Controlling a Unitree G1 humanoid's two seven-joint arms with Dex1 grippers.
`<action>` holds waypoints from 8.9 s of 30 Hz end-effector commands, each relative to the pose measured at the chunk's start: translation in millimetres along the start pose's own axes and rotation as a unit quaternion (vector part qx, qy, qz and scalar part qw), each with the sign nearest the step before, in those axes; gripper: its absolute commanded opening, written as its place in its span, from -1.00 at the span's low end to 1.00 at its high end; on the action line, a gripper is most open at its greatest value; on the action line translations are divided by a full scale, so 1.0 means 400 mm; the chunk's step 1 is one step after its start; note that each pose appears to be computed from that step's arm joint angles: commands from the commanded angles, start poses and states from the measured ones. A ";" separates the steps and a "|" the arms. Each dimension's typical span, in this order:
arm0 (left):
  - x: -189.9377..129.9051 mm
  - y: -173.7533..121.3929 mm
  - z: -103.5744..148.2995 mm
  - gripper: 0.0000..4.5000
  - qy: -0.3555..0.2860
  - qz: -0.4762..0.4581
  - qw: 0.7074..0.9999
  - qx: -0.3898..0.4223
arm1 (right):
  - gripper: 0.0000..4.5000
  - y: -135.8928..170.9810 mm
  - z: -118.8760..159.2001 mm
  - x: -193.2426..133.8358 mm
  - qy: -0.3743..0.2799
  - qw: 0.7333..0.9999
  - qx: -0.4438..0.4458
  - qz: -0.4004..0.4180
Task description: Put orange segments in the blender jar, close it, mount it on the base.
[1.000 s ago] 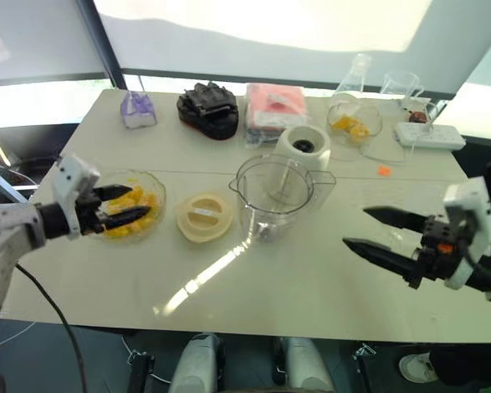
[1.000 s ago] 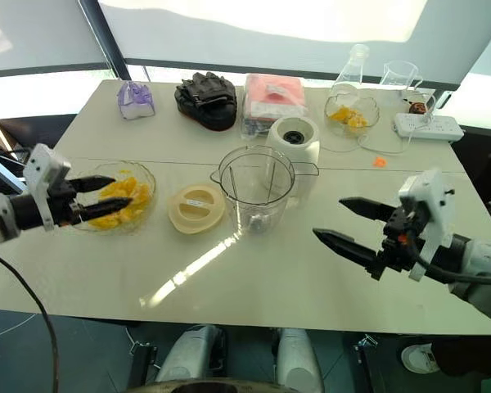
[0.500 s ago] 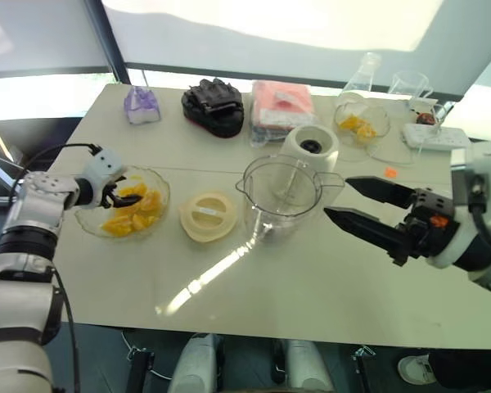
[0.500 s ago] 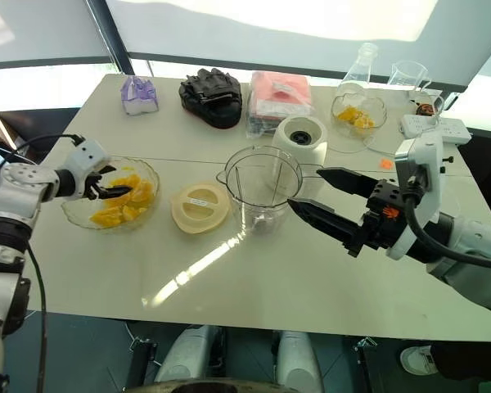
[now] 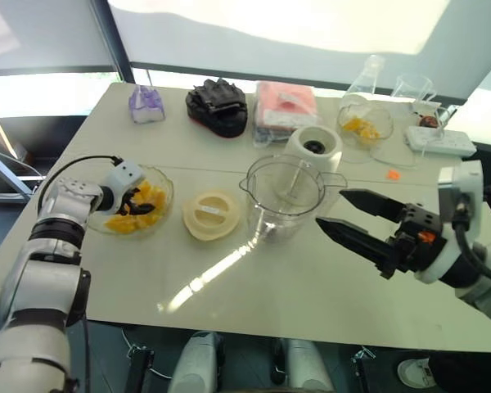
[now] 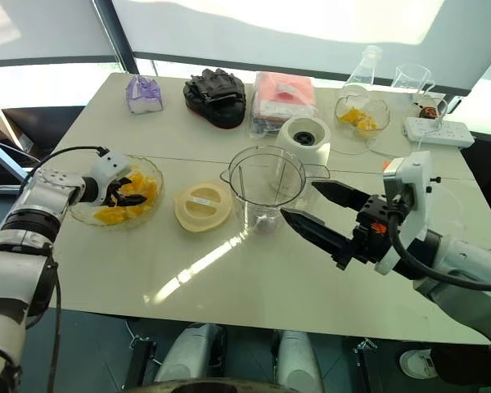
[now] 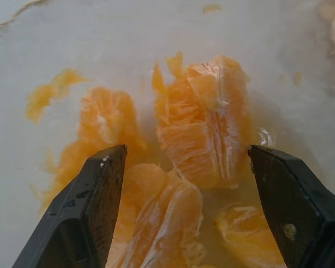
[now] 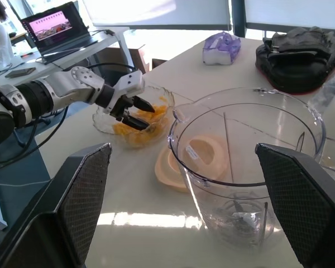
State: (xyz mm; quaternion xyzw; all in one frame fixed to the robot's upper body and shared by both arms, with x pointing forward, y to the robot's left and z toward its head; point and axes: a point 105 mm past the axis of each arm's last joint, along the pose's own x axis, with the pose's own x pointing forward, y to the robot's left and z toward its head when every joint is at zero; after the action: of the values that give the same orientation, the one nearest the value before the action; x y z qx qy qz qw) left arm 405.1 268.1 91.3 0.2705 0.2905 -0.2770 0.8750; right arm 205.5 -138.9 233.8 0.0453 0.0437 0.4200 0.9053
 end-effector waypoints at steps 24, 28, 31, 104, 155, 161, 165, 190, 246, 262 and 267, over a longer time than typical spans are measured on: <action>0.000 0.025 0.046 -0.65 -0.042 0.024 0.996 -0.078 | 0.96 0.017 -0.009 0.018 -0.012 1.000 -0.022 -0.005; -0.034 0.044 0.067 -0.65 -0.069 0.015 0.994 -0.087 | 0.96 0.016 -0.011 0.018 -0.013 1.000 -0.022 -0.007; -0.162 0.103 0.119 -0.65 -0.140 -0.005 0.986 -0.086 | 0.96 0.014 -0.016 0.016 -0.014 1.000 -0.017 -0.008; -0.295 -0.424 0.388 0.85 -0.382 -0.326 0.863 0.045 | 0.96 -0.312 -0.238 -0.203 0.009 0.863 -0.102 -0.494; -0.251 -0.407 0.367 0.85 -0.369 -0.247 0.896 0.006 | 0.96 -0.691 -0.348 -0.346 0.054 0.733 -0.099 -0.671; -0.252 -0.401 0.370 0.85 -0.368 -0.243 0.898 0.007 | 0.96 -0.710 -0.357 -0.330 0.053 0.742 -0.097 -0.662; -0.257 -0.400 0.366 0.88 -0.366 -0.242 0.899 0.006 | 0.34 -0.716 -0.354 -0.316 0.047 0.746 -0.100 -0.656; -0.299 -0.249 0.340 0.88 -0.362 -0.178 0.915 -0.008 | -0.98 -0.688 0.006 -0.243 -0.111 0.749 -0.220 -0.615; -0.269 -0.280 0.333 0.88 -0.365 -0.182 0.912 -0.029 | -0.98 -0.280 0.259 0.249 -0.019 0.697 -0.697 -0.169; -0.268 -0.281 0.339 0.88 -0.368 -0.184 0.911 -0.027 | -0.98 -0.272 0.281 0.246 -0.026 0.642 -0.746 -0.177; -0.267 -0.282 0.339 0.88 -0.368 -0.184 0.911 -0.028 | -0.98 -0.267 0.281 0.249 -0.025 0.631 -0.756 -0.171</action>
State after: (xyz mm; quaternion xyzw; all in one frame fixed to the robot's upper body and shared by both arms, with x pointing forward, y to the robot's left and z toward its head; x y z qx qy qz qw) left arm 313.1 143.2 206.9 0.0581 0.0242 -0.4958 0.8662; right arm 371.2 -137.2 303.3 -0.6498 -0.2697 0.1692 0.6902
